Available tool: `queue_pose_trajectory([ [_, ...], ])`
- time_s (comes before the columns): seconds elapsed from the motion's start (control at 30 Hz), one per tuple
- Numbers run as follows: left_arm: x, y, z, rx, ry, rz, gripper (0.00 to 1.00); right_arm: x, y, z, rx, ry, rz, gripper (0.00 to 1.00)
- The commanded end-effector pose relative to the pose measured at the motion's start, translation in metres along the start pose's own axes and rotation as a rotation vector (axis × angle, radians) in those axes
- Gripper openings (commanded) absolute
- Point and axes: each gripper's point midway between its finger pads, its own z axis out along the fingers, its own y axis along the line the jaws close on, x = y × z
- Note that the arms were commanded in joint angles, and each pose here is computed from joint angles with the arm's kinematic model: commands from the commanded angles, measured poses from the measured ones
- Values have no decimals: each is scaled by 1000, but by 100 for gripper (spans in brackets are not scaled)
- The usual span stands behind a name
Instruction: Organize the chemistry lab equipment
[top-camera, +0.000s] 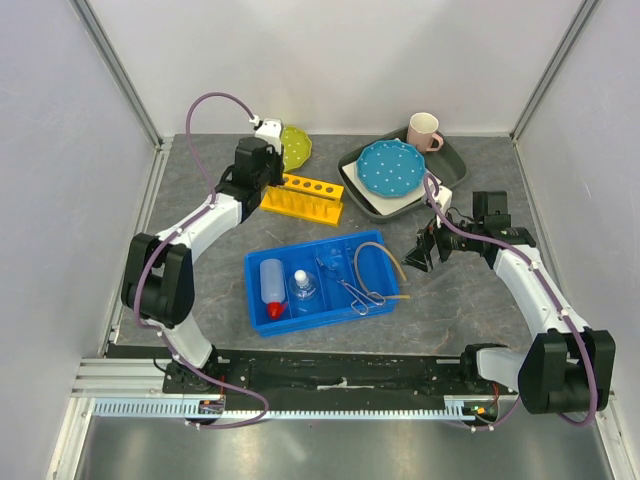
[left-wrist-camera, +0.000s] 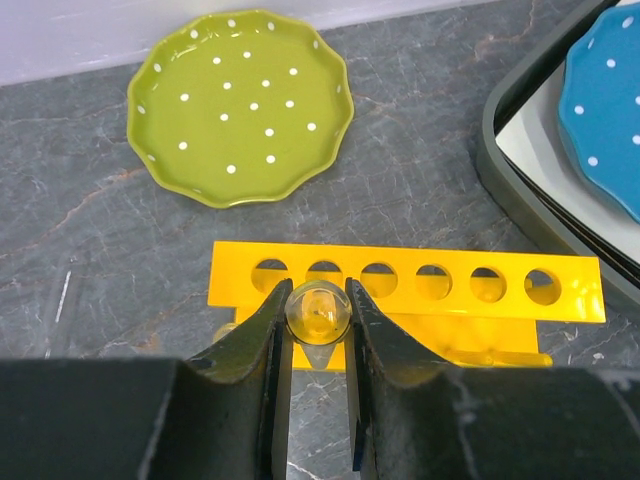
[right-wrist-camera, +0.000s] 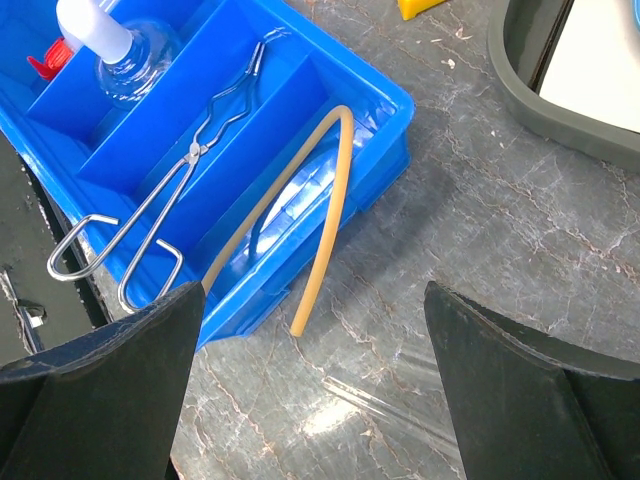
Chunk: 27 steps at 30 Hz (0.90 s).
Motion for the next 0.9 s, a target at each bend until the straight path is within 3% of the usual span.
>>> queue_pose_trajectory([
  [0.0,-5,0,4,15,-37,12,19,-6,0,1,-25,-29,-35,98],
  [0.07,-4,0,3,18,-33,13,20,-5,0,1,-26,-27,-30,98],
  [0.3,-3,-1,-4,25,-21,13,42,-4,-1,0,-37,-34,-7,98],
  [0.53,-13,2,-16,24,-28,2,52,-4,-6,-9,-18,-54,4,98],
  [0.87,-84,11,-72,3,-151,-41,70,-14,-14,-25,70,-68,-43,98],
])
